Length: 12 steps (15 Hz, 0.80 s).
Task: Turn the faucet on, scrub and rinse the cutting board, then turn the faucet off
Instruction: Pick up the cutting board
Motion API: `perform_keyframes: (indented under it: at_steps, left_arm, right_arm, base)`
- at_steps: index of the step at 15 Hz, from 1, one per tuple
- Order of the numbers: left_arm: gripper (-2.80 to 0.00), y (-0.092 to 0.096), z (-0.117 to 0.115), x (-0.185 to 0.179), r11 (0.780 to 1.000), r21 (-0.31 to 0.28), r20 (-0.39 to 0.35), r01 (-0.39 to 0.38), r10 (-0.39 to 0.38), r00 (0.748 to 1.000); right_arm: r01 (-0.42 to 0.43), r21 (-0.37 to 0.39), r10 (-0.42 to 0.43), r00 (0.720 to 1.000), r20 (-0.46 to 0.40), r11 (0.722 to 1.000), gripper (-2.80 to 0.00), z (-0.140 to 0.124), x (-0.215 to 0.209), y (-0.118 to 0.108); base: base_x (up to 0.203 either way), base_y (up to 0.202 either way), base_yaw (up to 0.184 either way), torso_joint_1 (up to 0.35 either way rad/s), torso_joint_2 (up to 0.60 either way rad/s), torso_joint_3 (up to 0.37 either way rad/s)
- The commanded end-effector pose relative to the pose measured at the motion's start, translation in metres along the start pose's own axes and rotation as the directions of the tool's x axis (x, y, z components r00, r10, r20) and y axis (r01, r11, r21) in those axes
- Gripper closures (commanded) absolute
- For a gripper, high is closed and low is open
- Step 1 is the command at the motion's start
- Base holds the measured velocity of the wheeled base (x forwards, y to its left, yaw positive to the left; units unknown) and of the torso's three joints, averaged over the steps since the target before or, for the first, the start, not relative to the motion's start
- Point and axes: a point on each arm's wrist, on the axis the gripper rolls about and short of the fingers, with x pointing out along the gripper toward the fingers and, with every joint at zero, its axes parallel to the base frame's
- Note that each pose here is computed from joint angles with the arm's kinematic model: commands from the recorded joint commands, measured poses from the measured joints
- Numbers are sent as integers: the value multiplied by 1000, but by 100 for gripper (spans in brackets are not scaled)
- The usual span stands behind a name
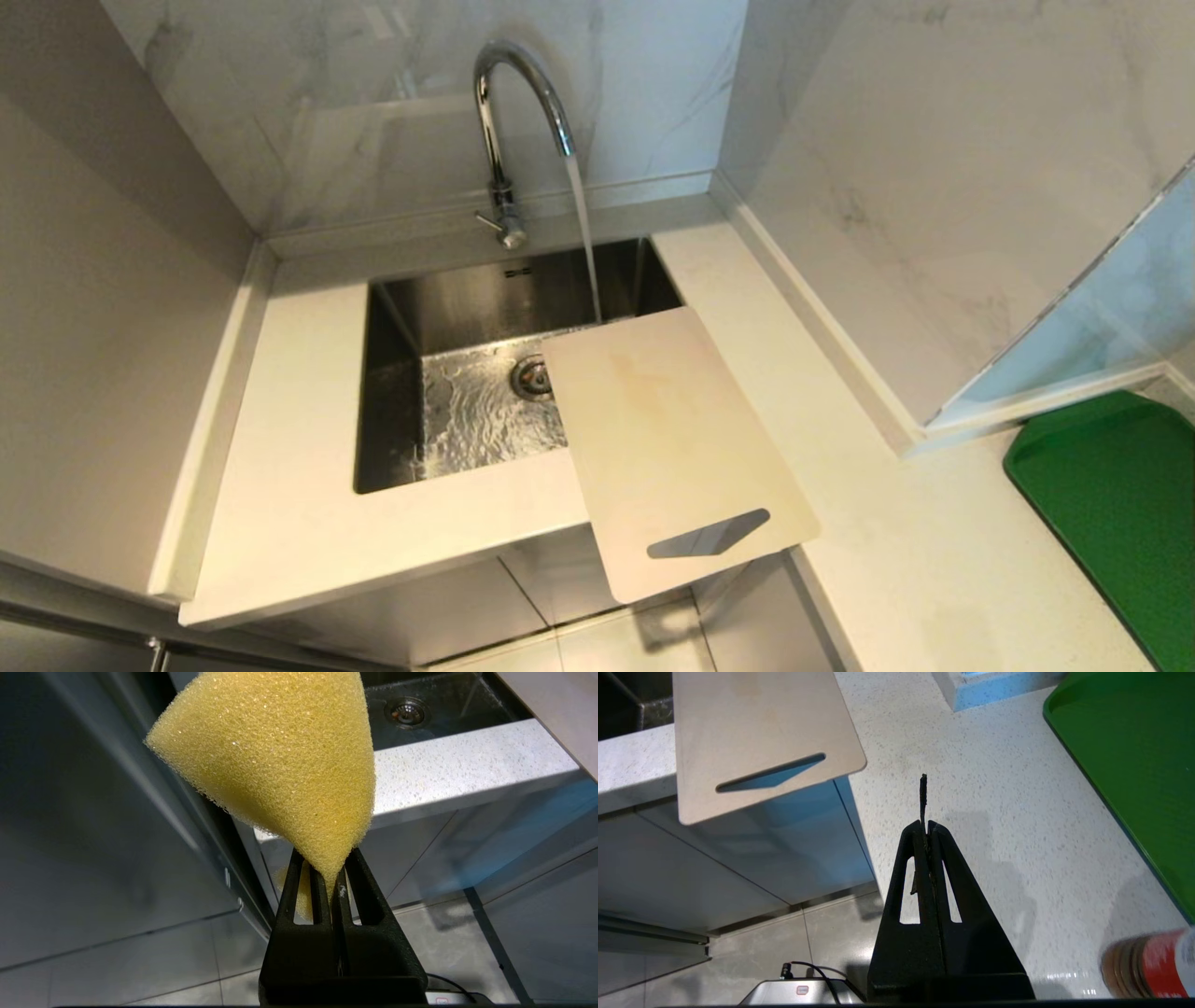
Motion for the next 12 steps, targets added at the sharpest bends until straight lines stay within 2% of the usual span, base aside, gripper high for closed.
perform_keyframes:
  at_steps: [1, 12]
  left_arm:
    - [0, 0, 0, 0, 1000, -3, 3, 0, 0, 1000]
    - [0, 0, 0, 0, 1000, -3, 3, -1, 1, 1000]
  right_arm:
    - [-1, 0, 1, 1000, 1, 1000, 0, 0, 0, 0]
    - [-1, 0, 1, 1000, 1, 1000, 0, 0, 0, 0]
  base:
    - [-164, 0, 41, -1, -6, 6]
    - [0, 0, 0, 0, 0, 0]
